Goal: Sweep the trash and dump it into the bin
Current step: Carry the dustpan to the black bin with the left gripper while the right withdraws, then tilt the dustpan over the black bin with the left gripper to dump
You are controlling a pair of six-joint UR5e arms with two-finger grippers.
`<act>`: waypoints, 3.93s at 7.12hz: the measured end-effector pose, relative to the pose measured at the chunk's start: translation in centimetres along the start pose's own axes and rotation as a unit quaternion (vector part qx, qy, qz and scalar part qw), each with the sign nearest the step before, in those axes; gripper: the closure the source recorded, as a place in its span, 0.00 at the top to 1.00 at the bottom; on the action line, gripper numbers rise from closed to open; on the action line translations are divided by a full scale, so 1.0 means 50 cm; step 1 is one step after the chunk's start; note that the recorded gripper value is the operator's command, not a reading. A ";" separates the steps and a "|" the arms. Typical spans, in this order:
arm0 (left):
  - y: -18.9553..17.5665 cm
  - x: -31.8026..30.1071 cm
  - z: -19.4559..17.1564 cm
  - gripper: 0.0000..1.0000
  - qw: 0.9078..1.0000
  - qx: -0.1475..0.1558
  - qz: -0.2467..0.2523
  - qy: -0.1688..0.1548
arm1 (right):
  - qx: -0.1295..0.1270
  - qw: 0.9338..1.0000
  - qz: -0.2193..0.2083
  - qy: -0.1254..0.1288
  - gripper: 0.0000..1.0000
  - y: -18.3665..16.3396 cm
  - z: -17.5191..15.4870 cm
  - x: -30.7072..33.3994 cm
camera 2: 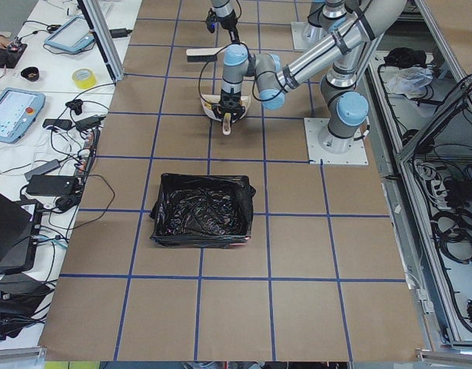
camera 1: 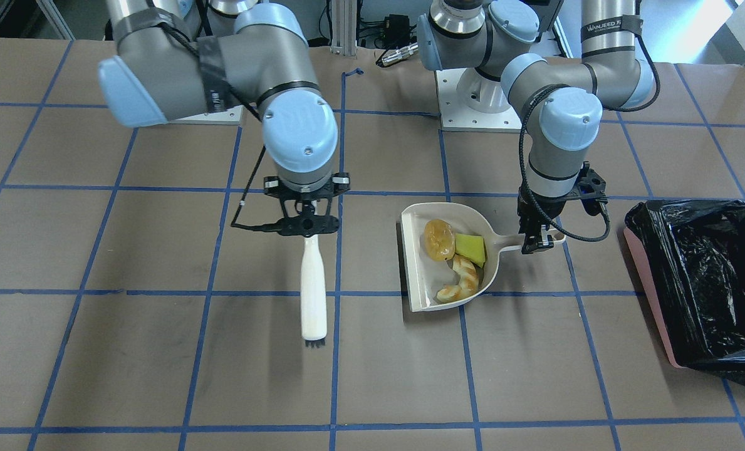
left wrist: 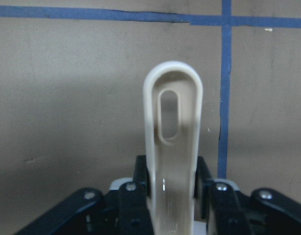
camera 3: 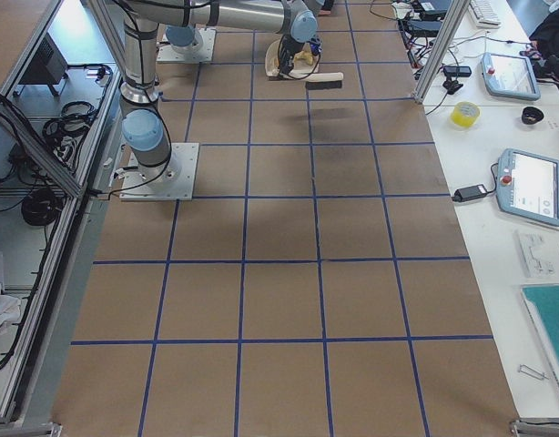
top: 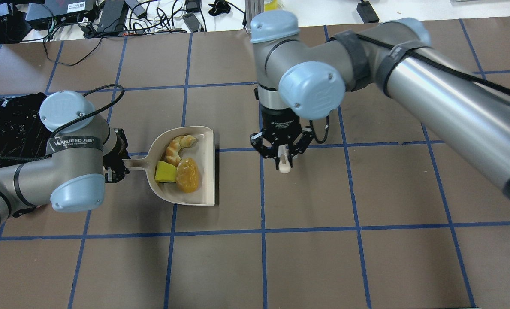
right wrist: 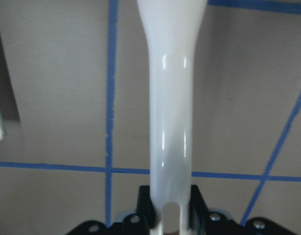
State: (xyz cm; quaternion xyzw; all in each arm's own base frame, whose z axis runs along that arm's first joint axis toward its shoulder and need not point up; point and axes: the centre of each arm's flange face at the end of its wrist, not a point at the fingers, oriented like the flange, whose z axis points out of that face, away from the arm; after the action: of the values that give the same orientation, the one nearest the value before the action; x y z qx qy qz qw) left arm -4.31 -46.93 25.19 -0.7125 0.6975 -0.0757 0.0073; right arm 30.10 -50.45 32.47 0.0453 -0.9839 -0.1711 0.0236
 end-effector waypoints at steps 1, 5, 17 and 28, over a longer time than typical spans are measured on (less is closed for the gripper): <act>-0.007 0.035 -0.041 0.00 0.999 -0.030 -0.001 -0.021 | 0.004 1.000 0.001 0.010 0.00 -0.027 -0.023 0.104; -0.118 0.155 -0.182 0.00 0.998 -0.059 0.000 -0.025 | 0.009 1.000 0.019 0.013 0.00 -0.103 -0.037 0.471; -0.860 0.172 -0.256 0.00 0.993 0.015 0.116 0.031 | -0.022 0.999 0.043 0.001 0.00 -0.142 0.121 0.756; -1.010 0.245 -0.217 0.00 0.927 0.181 0.282 0.170 | -0.016 0.999 0.045 0.011 0.00 -0.130 0.166 0.777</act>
State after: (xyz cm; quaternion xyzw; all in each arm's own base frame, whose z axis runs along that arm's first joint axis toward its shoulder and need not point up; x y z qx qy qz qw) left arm 44.76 -56.74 42.97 -0.4496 0.8349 -0.3152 0.0381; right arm -8.54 -57.56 23.66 0.0020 -0.9817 -0.1854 0.0432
